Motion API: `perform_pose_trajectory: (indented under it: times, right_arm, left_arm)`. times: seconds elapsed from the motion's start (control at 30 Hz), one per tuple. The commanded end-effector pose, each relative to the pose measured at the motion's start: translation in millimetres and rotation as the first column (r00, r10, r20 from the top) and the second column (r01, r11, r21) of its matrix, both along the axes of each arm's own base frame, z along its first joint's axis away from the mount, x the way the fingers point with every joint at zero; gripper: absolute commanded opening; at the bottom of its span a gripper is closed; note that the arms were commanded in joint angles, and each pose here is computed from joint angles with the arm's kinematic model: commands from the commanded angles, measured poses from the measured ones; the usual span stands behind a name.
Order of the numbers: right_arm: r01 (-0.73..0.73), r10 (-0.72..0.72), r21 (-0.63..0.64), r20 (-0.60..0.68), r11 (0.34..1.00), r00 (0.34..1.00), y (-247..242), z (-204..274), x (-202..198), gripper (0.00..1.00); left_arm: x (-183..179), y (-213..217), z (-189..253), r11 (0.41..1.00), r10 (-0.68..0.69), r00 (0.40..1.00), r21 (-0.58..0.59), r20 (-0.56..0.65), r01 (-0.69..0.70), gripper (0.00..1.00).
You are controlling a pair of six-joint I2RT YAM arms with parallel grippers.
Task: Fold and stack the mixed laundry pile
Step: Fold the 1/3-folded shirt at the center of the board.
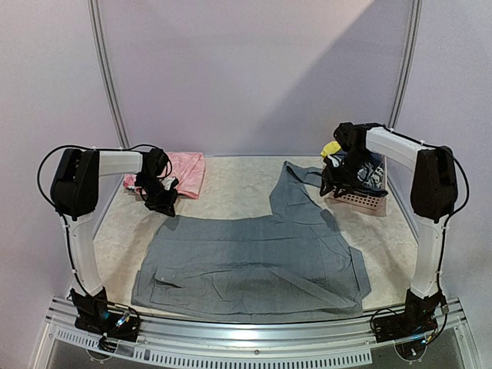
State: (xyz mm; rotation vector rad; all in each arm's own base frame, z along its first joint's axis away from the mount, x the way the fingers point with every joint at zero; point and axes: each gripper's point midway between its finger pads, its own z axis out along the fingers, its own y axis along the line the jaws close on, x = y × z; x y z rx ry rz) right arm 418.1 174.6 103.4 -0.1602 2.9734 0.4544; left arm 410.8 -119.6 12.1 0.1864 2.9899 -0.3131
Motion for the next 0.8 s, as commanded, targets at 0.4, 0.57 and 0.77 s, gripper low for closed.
perform_pose_trajectory:
  times: [0.4,0.57,0.77]
  right_arm:
    - [-0.048,0.049,-0.009,0.080,0.999,0.996,28,-40,67,0.55]
    - [-0.069,0.076,-0.076,0.106,0.995,0.991,30,-60,83,0.52]
    - [-0.075,0.085,-0.085,0.124,0.994,0.989,38,-74,93,0.44]
  left_arm:
    - [1,-3,8,1.000,-0.011,1.000,-0.002,0.016,0.011,0.00]
    - [1,-4,8,1.000,-0.012,1.000,-0.002,0.009,0.012,0.00]
    - [-2,-4,5,1.000,-0.010,1.000,-0.001,-0.011,0.010,0.00]
